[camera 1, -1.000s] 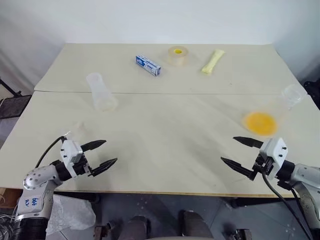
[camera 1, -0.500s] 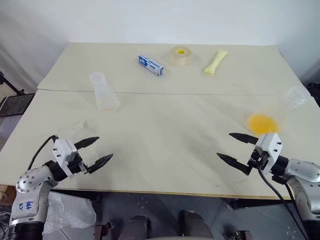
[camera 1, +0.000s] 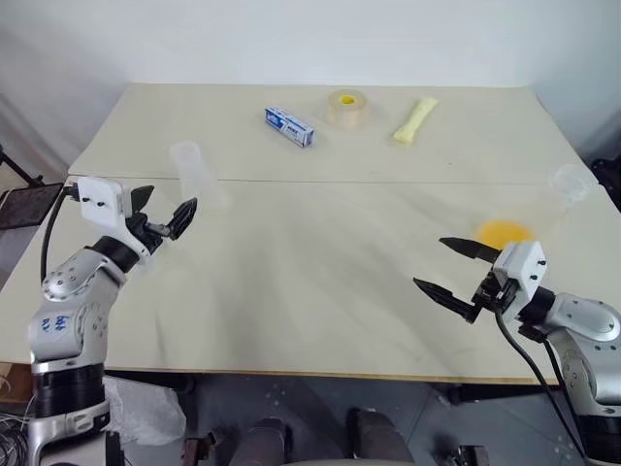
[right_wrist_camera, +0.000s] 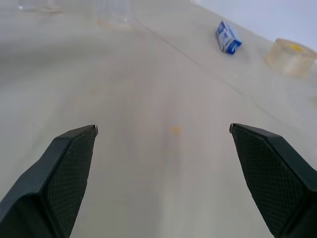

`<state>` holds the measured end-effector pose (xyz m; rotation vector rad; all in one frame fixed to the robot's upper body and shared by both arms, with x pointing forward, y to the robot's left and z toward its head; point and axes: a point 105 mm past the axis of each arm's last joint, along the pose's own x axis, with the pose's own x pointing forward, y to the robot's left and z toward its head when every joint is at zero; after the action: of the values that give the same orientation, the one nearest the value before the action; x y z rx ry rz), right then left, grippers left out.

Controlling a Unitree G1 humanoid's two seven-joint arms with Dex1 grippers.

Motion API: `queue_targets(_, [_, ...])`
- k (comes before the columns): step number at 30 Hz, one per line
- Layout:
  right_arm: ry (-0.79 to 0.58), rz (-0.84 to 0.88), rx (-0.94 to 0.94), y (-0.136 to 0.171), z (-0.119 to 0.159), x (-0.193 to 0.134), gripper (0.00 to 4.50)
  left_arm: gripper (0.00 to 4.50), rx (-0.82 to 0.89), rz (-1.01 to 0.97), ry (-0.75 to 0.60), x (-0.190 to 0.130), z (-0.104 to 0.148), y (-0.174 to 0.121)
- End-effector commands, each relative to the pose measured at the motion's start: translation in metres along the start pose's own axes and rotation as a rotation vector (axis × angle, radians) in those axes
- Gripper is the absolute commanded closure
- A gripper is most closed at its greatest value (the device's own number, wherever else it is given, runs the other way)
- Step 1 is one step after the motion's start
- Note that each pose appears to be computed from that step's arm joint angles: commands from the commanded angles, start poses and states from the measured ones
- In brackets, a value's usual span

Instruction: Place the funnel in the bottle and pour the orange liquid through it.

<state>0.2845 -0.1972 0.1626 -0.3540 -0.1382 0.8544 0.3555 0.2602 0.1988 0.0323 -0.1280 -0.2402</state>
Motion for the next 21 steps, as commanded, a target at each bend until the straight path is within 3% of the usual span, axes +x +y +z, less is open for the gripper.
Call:
queue_targets(1, [-0.061, 0.007, -0.016, 0.000, 0.015, 0.006, 0.02, 0.00, 0.023, 0.061, -0.017, 0.010, 0.007, 0.013])
queue_targets(21, [-0.110, -0.019, -0.057, 0.003, 0.033, 0.011, 0.02, 0.00, 0.075, -0.058, 0.019, 0.082, 0.001, 0.012])
